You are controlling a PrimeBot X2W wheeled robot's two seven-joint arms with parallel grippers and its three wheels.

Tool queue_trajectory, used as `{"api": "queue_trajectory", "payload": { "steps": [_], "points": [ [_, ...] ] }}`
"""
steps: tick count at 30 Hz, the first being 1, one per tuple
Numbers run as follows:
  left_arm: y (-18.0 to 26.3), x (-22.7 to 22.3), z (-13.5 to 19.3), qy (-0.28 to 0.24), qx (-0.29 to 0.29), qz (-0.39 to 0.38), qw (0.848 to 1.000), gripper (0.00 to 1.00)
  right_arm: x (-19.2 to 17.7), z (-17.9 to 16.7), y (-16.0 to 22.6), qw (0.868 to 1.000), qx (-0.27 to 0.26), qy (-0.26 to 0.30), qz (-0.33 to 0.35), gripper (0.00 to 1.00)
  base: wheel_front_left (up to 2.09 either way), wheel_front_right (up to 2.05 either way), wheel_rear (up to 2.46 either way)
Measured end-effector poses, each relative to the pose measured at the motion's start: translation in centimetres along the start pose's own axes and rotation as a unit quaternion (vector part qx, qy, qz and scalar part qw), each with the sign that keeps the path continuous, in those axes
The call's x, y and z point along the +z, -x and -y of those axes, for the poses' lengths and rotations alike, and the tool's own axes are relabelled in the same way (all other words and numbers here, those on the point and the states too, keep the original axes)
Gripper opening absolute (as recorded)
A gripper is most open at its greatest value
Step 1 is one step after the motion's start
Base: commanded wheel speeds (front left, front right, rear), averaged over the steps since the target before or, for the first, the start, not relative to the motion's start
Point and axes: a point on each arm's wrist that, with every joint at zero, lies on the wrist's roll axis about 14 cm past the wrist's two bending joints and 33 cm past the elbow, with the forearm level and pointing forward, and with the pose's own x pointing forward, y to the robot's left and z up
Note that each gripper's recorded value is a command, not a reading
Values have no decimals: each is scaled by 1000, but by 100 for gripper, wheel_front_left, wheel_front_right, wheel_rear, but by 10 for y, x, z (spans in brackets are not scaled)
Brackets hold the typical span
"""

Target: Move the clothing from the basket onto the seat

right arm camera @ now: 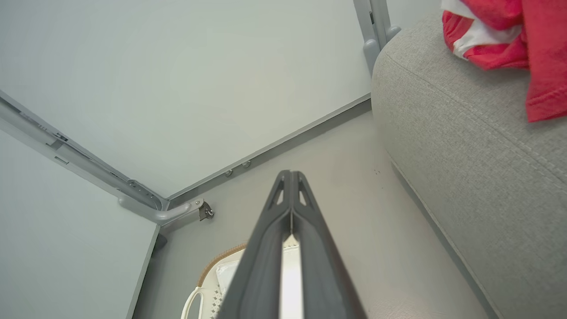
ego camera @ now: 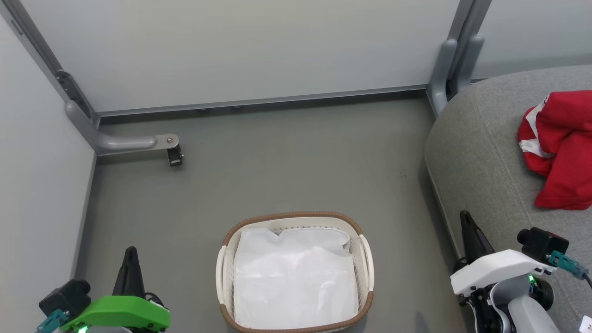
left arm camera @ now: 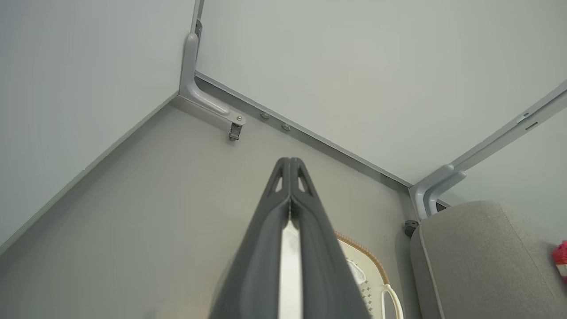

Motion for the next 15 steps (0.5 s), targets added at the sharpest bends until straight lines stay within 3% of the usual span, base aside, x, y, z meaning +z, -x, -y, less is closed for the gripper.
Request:
{"api": "queue_trajectory", "payload": {
  "steps": [15],
  "points": [
    [-3,8,3,110,0,3,994,0,10,5,1,994,-13,-109,8,0,0,0,0]
  ]
}}
